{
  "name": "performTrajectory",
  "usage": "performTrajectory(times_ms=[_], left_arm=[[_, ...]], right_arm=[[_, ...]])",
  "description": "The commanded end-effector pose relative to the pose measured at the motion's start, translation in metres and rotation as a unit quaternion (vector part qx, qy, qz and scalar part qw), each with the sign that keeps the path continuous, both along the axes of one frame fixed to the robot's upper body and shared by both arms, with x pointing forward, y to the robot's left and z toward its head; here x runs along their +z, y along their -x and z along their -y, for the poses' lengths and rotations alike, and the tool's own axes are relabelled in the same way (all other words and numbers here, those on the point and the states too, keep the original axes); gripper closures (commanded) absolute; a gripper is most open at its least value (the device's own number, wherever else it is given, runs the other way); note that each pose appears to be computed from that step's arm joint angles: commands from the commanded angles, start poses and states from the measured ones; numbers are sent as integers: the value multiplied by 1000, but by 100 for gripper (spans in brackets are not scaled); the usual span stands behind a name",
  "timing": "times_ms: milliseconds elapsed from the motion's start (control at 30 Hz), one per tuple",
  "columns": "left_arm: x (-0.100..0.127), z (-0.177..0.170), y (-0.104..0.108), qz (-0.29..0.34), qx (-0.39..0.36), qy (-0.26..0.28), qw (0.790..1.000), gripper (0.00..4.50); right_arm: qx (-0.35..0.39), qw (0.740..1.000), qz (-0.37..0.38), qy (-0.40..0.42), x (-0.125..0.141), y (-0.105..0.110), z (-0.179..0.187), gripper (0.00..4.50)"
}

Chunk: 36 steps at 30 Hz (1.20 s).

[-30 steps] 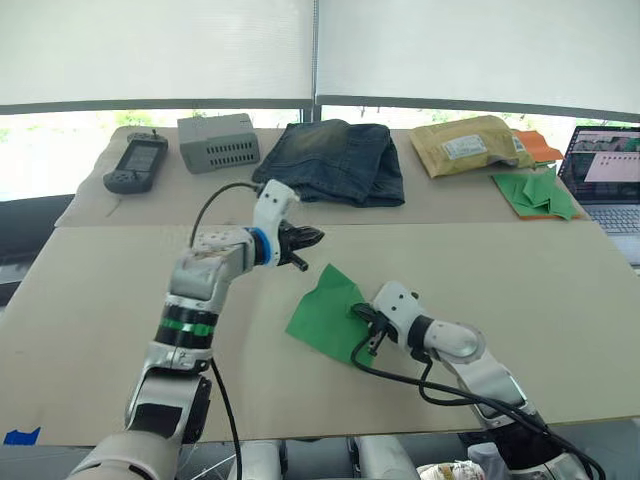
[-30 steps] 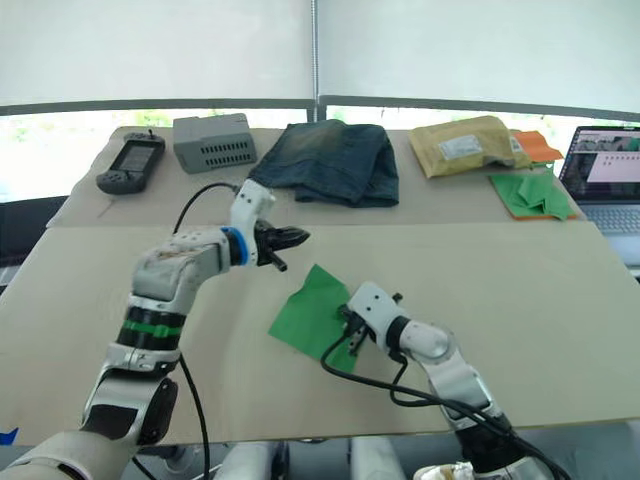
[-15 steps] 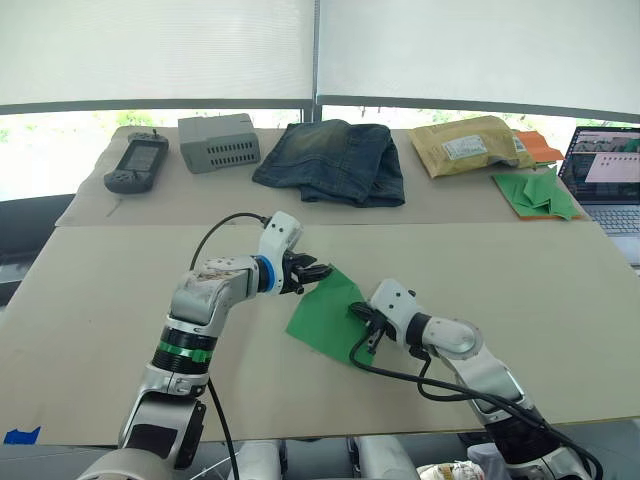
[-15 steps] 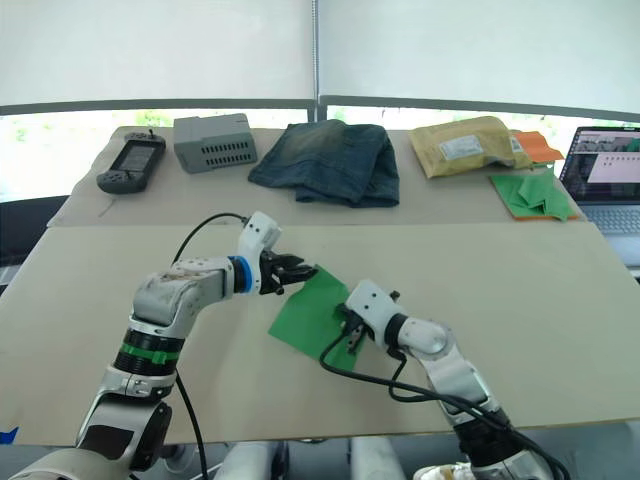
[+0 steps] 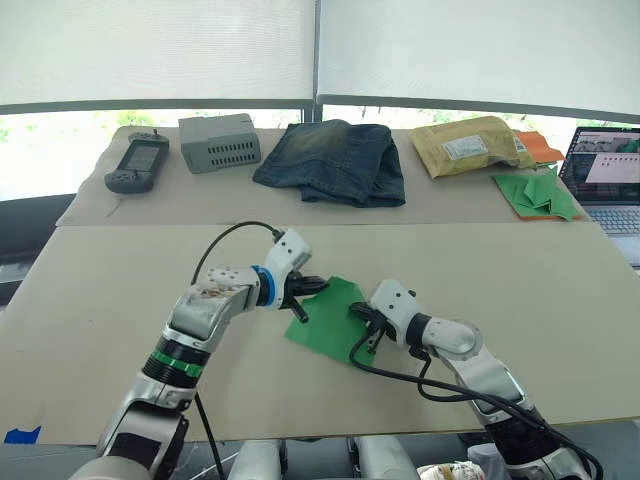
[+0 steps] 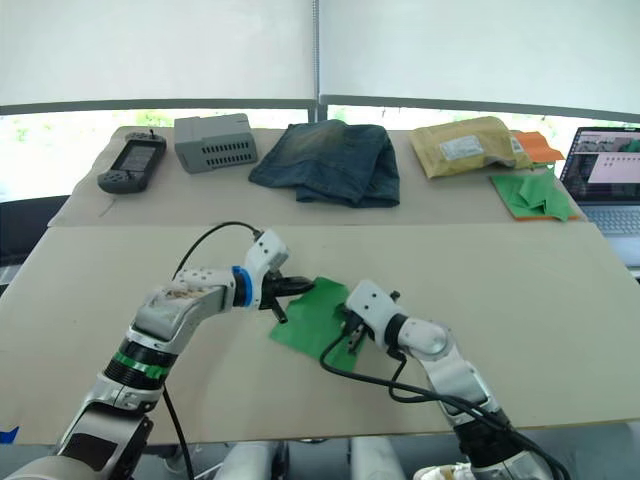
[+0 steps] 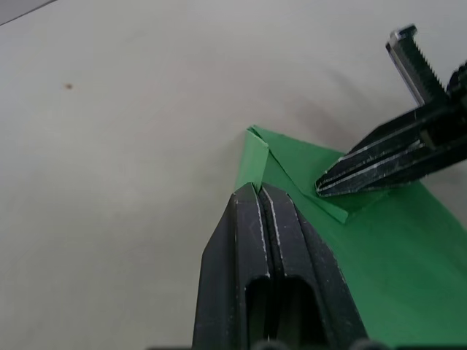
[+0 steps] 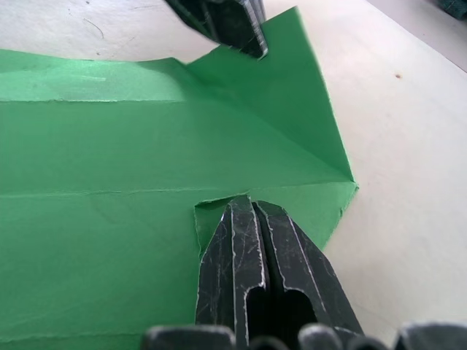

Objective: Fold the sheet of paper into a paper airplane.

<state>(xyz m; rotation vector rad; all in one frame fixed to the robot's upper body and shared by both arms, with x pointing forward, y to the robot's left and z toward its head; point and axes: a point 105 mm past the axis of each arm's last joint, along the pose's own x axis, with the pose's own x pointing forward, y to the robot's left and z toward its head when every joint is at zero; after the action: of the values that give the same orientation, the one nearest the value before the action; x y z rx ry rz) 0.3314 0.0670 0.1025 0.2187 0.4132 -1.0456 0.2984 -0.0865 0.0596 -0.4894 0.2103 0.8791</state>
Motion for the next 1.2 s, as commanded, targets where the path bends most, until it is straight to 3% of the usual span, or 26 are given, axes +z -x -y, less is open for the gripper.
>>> performTrajectory(times_ms=[33, 433, 767, 1000, 1200], left_arm=[[10, 5, 5, 49, -41, -11, 998, 448], [-10, 26, 16, 86, -100, -50, 990, 448], [-30, 27, 17, 52, -94, -91, 990, 448], [-34, 23, 19, 44, -93, -98, 990, 448], [-35, 22, 17, 40, -86, -99, 991, 448]], right_arm=[[1, 998, -58, 32, -32, 11, 3, 450], [-4, 998, -55, 36, -31, 10, 5, 450], [-6, 999, -41, 31, -19, 11, 8, 450], [-42, 998, -7, -49, 22, -9, 13, 450], [-40, 996, -11, -77, 18, -23, 1, 450]])
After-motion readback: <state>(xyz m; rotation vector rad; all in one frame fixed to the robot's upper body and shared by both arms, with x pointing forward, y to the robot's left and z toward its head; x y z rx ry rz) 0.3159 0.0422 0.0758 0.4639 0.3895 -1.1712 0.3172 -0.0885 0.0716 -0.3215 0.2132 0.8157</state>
